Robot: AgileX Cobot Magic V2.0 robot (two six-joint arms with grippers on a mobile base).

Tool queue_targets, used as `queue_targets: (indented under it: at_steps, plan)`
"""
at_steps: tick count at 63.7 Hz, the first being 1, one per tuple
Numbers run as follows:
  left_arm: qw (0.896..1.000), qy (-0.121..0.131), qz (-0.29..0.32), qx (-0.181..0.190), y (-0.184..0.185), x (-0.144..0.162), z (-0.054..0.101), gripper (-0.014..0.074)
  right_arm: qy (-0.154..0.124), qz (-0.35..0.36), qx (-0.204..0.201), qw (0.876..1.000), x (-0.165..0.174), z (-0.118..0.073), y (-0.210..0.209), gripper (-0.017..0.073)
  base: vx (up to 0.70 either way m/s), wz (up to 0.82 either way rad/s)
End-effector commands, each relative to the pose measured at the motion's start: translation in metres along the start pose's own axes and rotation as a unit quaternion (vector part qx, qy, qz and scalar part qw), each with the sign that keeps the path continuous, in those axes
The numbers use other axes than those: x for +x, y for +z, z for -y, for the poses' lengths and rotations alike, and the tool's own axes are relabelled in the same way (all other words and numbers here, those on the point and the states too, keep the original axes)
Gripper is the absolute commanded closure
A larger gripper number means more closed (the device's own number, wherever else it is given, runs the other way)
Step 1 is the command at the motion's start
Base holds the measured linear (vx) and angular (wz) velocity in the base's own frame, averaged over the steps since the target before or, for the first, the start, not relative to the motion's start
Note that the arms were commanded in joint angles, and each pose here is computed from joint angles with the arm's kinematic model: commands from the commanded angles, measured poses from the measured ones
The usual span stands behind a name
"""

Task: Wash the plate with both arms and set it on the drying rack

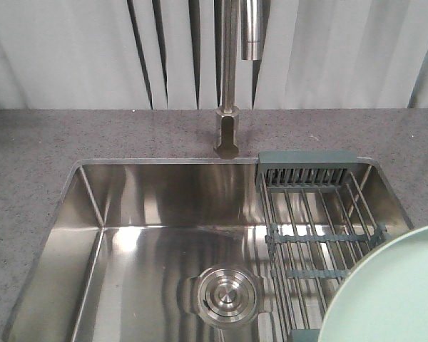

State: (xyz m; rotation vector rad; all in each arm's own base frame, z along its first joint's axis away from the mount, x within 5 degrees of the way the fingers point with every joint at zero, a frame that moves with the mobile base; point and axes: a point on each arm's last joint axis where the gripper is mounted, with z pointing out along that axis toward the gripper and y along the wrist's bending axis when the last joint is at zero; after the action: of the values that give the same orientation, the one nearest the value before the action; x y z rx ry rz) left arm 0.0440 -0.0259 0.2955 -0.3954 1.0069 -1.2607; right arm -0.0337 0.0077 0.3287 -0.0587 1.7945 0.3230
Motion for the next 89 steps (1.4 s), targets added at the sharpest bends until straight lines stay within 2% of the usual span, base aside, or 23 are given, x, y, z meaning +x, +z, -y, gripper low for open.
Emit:
queue_targets:
  at_steps: [1, 5, 8, 14, 18, 23, 29, 38, 51, 64, 73, 82, 89]
  plan:
    - [0.996, 0.056, -0.057, 0.026, 0.027, -0.006, 0.027, 0.0576, 0.0, 0.051, -0.005, 0.999, -0.012, -0.002, -0.005, 0.0561, 0.0, 0.0]
    - [0.992, 0.089, -0.082, 0.019, 0.042, -0.009, 0.032, 0.0554, 0.0, 0.051, -0.005, 0.999, -0.012, -0.002, -0.005, 0.0561, 0.0, 0.0]
    - [0.99, 0.103, -0.099, 0.013, 0.055, -0.011, 0.033, 0.0529, 0.0, 0.051, -0.005, 0.999, -0.012, -0.002, -0.005, 0.0561, 0.0, 0.0]
    - [0.984, 0.112, -0.14, 0.003, 0.08, -0.012, 0.027, 0.0452, 0.0, 0.051, -0.005, 0.999, -0.012, -0.002, -0.005, 0.0561, 0.0, 0.0]
    - [0.98, 0.104, -0.169, 0.004, 0.096, -0.011, 0.019, 0.0383, 0.0, 0.051, -0.005, 0.999, -0.012, -0.002, -0.005, 0.0561, 0.0, 0.0]
    - [0.977, 0.077, -0.201, 0.011, 0.115, -0.009, 0.008, 0.0276, 0.0, 0.051, -0.005, 0.999, -0.012, -0.002, -0.005, 0.0561, 0.0, 0.0]
    - [0.973, 0.049, -0.225, 0.002, 0.139, -0.008, -0.011, 0.0155, 0.0, 0.051, -0.005, 0.999, -0.012, -0.002, -0.005, 0.0561, 0.0, 0.0]
    - [0.966, 0.018, -0.259, -0.004, 0.173, -0.006, -0.04, 0.006, 0.0, 0.051, -0.005, 0.999, -0.012, -0.002, -0.005, 0.0561, 0.0, 0.0]
    - [0.944, -0.003, -0.329, 0.013, 0.222, 0.005, -0.075, 0.0048, 0.0, 0.051, -0.005, 0.999, -0.012, -0.002, -0.005, 0.0561, 0.0, 0.0]
    - [0.927, -0.032, -0.375, 0.012, 0.268, 0.041, -0.116, 0.0048, 0.0, 0.051, -0.005, 0.999, -0.012, -0.002, -0.005, 0.0561, 0.0, 0.0]
    - [0.919, -0.037, -0.392, 0.004, 0.297, 0.069, -0.142, 0.0048, 0.0, 0.051, -0.005, 0.999, -0.012, -0.002, -0.005, 0.0561, 0.0, 0.0]
    - [0.913, -0.042, -0.405, 0.019, 0.323, 0.094, -0.163, 0.0048, 0.0, 0.051, -0.005, 0.999, -0.012, -0.002, -0.005, 0.0561, 0.0, 0.0]
    - [0.908, -0.057, -0.413, 0.022, 0.337, 0.113, -0.179, 0.0048, 0.0, 0.051, -0.005, 0.999, -0.012, -0.002, -0.005, 0.0561, 0.0, 0.0]
